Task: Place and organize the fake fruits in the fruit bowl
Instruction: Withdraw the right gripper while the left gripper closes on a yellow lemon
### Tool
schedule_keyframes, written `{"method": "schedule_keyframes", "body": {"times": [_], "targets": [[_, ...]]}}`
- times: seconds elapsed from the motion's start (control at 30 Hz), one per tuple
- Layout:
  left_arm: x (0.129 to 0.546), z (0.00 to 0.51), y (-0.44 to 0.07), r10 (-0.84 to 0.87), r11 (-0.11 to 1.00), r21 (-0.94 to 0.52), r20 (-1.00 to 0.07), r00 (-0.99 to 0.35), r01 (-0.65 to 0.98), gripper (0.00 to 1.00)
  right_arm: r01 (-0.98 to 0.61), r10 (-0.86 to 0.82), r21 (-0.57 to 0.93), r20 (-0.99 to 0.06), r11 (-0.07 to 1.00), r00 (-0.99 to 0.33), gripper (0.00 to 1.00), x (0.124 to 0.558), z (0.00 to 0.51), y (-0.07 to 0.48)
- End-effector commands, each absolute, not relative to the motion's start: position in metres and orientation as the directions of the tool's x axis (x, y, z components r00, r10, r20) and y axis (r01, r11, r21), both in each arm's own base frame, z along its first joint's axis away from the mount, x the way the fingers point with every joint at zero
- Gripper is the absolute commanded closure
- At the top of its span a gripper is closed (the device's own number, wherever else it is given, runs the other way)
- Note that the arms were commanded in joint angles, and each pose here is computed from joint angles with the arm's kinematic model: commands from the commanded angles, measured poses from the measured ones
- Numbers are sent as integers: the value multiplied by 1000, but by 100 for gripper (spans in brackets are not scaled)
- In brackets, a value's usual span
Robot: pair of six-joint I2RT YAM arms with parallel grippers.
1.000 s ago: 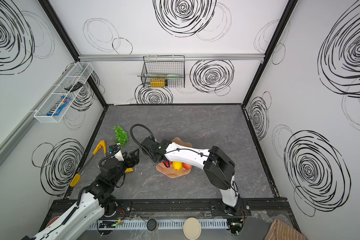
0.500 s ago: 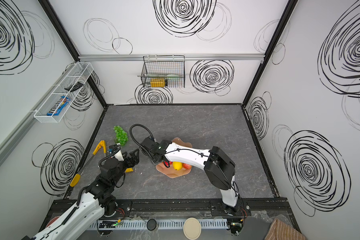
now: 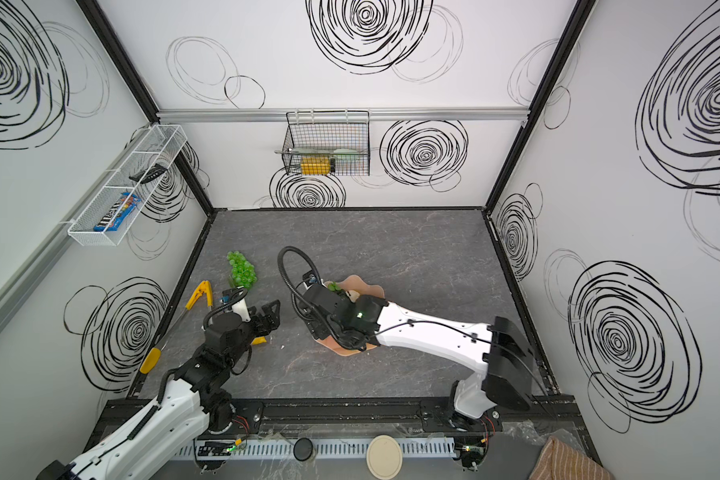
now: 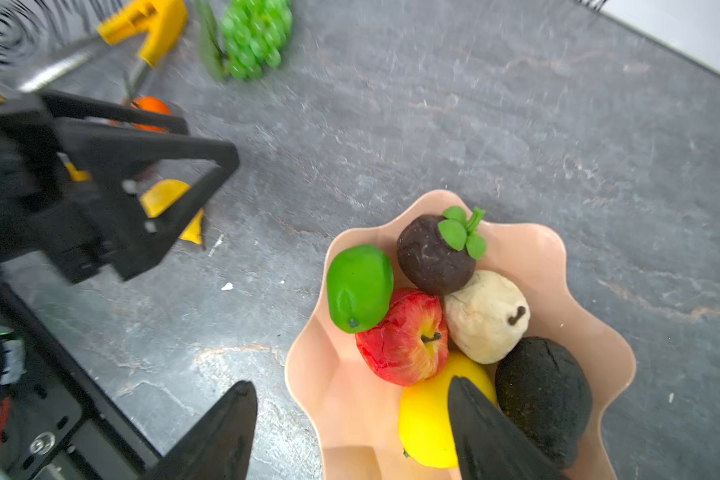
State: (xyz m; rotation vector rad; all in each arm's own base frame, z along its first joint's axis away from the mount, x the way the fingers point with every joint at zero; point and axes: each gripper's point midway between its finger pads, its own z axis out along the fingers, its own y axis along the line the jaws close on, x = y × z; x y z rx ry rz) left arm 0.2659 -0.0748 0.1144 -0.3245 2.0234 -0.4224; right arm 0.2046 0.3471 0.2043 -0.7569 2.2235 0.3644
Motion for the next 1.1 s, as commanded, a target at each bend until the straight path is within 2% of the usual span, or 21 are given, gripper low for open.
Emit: {"method": "schedule_keyframes", "body": {"times": [0.0,0.23,0.43,0.53,0.8,1.07], "targets": [[272,133,-73,-417,904,-408,-784,-460,-126,9,-664,-349,29,-833,747,-430,24,202,229,337],[253,125,-60,-355,931,-242,-774,-524,-274,6,-623,-206,82,-904,778,-376,20,193,225,281],[242,125,-54,-386,918,-244,-728,-567,-312,6,-592,-97,130,-937,796,-336,19,190,208,244],[239,113,-45,-404,905,-210,-693,-597,-370,6,-595,-57,162,-941,787,-332,19,187,199,232],[239,72,-30,-522,846,-255,-576,-629,-469,7,-557,15,226,-934,799,-358,17,192,179,204],[232,46,-34,-528,845,-234,-504,-683,-481,11,-565,88,287,-931,774,-354,16,191,182,198]]}}
